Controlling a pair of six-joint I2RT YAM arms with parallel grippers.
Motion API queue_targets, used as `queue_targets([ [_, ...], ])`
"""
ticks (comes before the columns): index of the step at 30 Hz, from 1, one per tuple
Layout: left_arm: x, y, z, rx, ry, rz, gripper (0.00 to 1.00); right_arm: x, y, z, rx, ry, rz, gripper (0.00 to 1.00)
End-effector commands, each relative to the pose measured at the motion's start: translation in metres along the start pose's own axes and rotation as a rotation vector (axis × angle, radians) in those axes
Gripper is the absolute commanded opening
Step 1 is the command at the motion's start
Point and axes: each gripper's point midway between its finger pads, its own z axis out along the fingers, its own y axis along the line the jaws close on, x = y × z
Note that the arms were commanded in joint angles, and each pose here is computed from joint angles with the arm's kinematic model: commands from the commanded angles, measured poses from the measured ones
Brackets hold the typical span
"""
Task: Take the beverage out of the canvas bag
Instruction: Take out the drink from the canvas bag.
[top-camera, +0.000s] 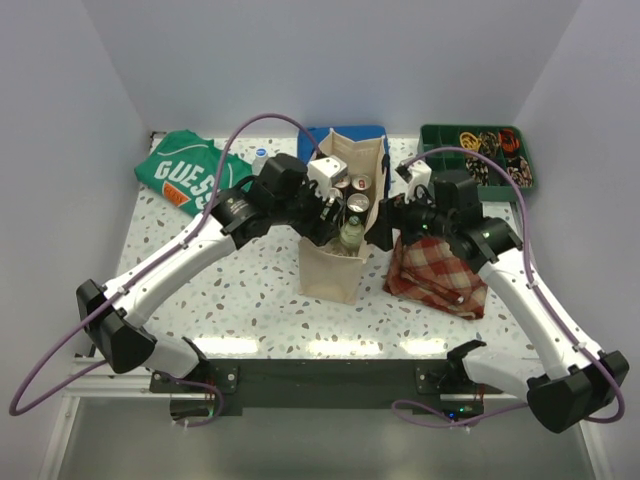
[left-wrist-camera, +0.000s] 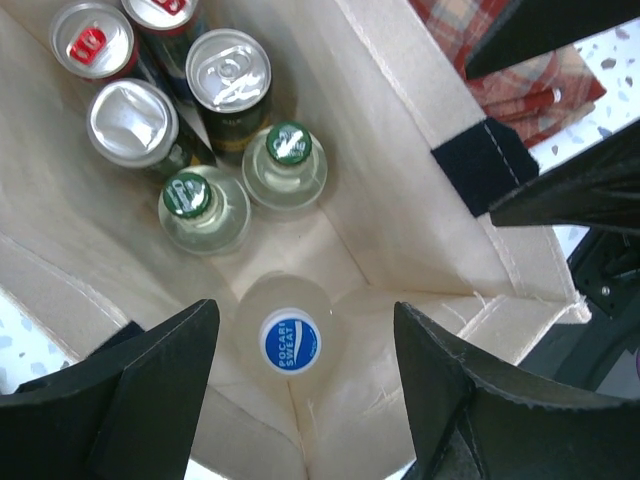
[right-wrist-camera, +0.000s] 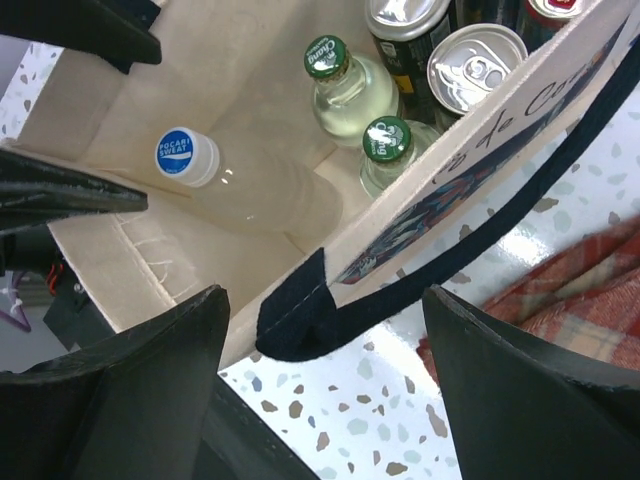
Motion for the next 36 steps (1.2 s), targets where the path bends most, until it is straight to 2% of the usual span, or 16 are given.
queue_targets([
  [1,0.003,-0.006,-0.013,0.006,0.019,0.002,0.75,-0.017,0.013,0.002,-0.063,-0.032,-0.018,0.82],
  [9,0.018,-0.014,-0.015,0.022,0.059,-0.001,0.73,-0.011,0.036,-0.007,-0.189,-0.014,-0.025,0.82],
  [20,0.019,-0.002,-0.012,-0.053,0.053,0.002,0.74,-0.015,0.025,-0.009,-0.113,-0.039,-0.012,0.83],
  [26,0.025,0.008,-0.009,-0.098,0.096,0.038,0.76,-0.017,0.02,-0.011,-0.075,-0.047,-0.013,0.83],
  [36,0.029,0.019,-0.004,-0.161,0.117,0.015,0.77,-0.018,0.012,-0.016,-0.022,-0.058,-0.023,0.84],
])
